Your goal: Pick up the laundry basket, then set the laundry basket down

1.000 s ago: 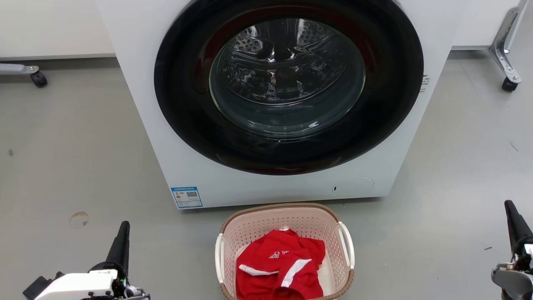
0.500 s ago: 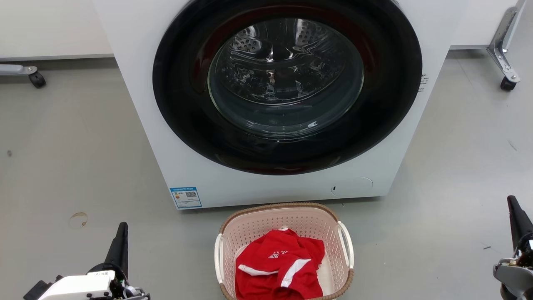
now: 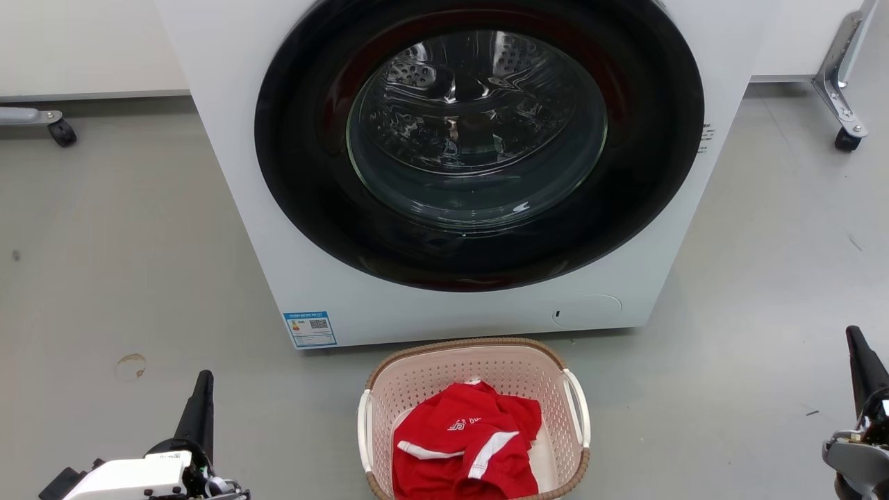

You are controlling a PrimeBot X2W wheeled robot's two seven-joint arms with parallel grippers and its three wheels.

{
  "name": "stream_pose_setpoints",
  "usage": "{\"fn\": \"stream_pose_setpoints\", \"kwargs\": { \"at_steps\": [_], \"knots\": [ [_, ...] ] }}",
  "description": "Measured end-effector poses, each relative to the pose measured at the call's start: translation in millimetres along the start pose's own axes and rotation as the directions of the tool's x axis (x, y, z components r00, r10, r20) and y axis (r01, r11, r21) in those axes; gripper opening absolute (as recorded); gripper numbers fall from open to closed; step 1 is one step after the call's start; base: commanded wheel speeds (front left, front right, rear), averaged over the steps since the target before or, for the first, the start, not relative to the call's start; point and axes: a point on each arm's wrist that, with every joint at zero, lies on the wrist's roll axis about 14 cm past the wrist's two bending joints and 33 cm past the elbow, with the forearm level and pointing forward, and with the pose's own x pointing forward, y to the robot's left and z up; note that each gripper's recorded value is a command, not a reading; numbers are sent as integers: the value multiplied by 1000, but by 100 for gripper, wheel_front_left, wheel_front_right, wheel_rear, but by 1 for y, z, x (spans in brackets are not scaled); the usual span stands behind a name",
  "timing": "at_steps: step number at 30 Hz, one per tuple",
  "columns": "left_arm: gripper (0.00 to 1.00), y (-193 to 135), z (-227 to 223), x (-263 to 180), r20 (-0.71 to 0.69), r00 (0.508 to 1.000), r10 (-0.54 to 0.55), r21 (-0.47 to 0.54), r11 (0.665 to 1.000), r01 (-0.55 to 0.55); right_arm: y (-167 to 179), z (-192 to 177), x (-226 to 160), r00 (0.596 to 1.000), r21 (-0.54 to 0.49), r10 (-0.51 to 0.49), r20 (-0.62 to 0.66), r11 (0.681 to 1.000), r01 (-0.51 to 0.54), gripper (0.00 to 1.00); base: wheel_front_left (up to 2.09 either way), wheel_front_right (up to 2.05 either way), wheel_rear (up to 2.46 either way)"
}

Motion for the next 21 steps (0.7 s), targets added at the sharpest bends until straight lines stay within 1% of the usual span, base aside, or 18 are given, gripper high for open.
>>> {"fn": "stream_pose_setpoints", "kwargs": {
  "at_steps": [21],
  "knots": [
    [0,0,-1,0,-3,1000,0,-3,1000,0,0,0,0,1000,0,0,0,1000,0,0,0,0,0]
  ]
}}
